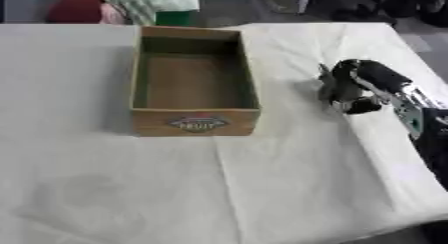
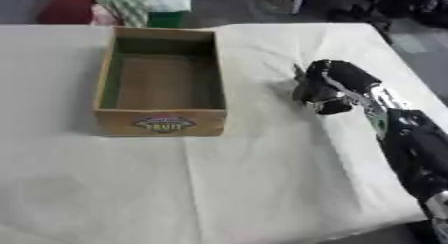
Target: Pick up objects on the table and place them in the box.
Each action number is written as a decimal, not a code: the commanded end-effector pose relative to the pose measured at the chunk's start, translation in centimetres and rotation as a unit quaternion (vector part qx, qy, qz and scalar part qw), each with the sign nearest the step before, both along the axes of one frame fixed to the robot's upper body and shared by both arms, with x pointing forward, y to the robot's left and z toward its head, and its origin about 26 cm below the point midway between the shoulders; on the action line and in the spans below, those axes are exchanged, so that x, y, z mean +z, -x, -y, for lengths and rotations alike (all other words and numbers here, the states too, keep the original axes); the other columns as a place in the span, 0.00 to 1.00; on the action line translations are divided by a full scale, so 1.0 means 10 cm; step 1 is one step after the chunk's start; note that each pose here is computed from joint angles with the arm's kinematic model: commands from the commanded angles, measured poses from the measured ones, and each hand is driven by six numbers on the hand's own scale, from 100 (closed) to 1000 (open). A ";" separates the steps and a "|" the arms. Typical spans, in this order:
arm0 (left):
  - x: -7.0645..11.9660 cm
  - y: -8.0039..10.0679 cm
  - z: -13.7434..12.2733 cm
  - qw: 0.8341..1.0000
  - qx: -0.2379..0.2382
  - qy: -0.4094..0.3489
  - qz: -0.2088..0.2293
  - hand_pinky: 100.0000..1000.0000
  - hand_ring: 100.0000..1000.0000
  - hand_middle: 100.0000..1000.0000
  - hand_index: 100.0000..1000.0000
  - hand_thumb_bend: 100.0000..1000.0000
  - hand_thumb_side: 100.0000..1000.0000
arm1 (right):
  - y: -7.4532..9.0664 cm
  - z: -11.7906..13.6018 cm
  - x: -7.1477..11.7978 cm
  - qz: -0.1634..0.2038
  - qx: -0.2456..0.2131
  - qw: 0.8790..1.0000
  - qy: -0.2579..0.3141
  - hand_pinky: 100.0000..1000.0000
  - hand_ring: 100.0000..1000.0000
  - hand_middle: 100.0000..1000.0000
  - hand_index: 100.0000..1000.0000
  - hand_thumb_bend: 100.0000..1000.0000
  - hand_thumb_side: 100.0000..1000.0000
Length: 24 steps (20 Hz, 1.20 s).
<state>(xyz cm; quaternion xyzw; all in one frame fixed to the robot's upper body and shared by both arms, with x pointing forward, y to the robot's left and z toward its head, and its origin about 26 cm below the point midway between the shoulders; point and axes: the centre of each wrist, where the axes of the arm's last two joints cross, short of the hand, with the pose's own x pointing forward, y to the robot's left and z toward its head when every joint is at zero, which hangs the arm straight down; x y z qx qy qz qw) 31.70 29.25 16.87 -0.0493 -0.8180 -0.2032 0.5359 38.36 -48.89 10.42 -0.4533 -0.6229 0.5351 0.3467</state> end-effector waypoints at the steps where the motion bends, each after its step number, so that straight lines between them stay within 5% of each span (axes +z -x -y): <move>1: 0.08 0.01 -0.02 1.000 0.002 -0.004 0.013 0.66 0.59 0.57 0.61 0.00 0.88 | -0.02 0.07 0.27 0.059 0.003 0.998 0.003 0.55 0.54 0.21 0.28 0.02 0.21; 13: 0.09 0.01 -0.02 1.000 0.001 -0.003 0.014 0.66 0.59 0.57 0.61 0.00 0.87 | -0.17 -0.16 0.82 0.156 0.066 0.985 -0.031 0.53 0.51 0.18 0.25 0.06 0.09; 24: 0.07 0.01 -0.01 1.000 -0.004 -0.004 0.011 0.66 0.59 0.57 0.61 0.00 0.87 | -0.50 -0.87 1.49 0.202 0.187 0.961 -0.031 0.54 0.52 0.18 0.26 0.15 0.07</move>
